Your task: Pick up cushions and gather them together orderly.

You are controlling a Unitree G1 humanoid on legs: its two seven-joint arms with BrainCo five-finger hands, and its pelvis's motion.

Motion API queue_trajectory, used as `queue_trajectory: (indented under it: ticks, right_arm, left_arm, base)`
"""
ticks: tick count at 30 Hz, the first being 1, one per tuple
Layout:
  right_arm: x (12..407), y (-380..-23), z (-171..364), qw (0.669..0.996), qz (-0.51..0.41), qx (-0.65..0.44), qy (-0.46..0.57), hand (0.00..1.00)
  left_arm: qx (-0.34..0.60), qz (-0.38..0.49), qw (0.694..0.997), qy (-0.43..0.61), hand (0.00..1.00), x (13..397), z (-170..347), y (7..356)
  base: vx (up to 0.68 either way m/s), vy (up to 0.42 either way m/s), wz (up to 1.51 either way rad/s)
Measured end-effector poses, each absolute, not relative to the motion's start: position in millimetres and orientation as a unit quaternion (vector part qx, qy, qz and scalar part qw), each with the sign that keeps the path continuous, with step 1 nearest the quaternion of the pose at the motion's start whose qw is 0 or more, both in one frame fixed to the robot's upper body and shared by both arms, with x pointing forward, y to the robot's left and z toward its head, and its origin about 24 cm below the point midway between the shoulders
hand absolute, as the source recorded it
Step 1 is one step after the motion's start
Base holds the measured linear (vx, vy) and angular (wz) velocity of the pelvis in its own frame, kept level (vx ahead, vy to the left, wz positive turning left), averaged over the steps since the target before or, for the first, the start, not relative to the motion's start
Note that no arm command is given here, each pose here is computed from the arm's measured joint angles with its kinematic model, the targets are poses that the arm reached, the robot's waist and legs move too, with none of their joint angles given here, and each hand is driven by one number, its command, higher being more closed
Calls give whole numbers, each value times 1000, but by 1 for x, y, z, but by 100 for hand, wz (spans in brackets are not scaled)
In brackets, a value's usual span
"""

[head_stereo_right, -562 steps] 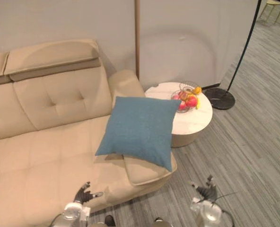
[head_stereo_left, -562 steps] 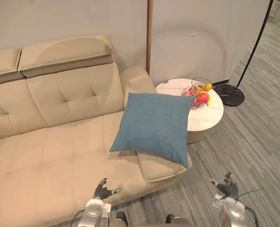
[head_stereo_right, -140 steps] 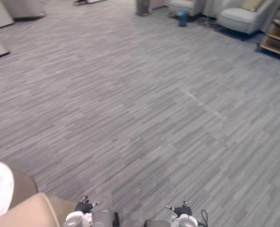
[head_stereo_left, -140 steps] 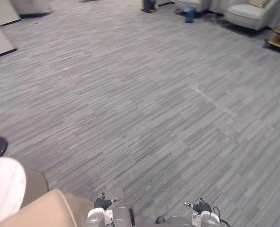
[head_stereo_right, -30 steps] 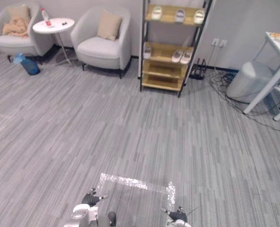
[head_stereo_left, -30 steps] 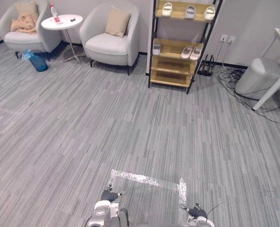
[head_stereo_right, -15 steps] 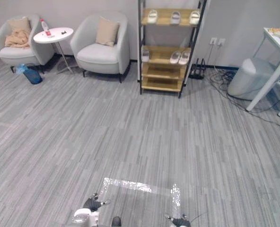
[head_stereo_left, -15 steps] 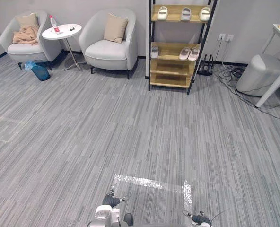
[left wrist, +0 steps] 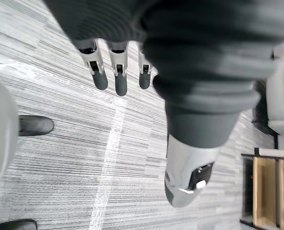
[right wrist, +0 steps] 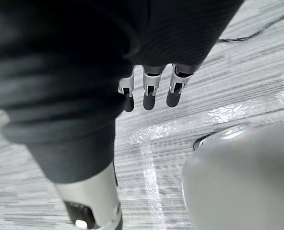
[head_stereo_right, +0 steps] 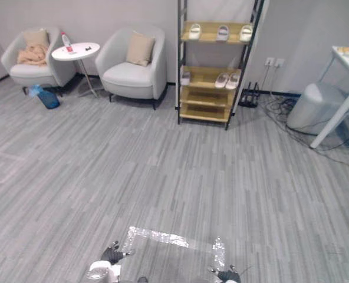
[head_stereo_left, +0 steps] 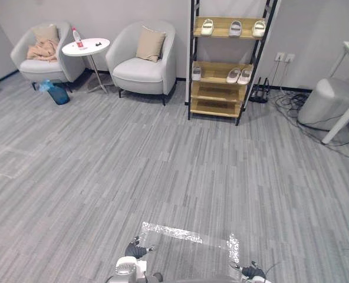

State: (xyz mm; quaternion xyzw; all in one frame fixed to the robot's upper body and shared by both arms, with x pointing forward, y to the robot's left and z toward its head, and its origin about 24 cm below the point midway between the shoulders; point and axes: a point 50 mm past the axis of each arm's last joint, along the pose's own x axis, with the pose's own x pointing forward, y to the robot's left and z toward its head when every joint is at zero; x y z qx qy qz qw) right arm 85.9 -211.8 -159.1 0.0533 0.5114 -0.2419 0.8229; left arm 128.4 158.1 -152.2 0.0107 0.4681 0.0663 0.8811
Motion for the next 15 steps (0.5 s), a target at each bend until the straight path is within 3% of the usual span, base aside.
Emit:
queue_trajectory:
  ticks: [6,15]
  right_arm:
    - [76,-215,-162,809,-255,59,527,0]
    - [71,-219,-164,802,-258,54,536,0]
  left_arm:
    - [26,52,881,469,0,131,-152,162]
    - [51,36,875,480,0,127,-155,166]
  base:
    - [178,-80,23]
    - [69,38,-5]
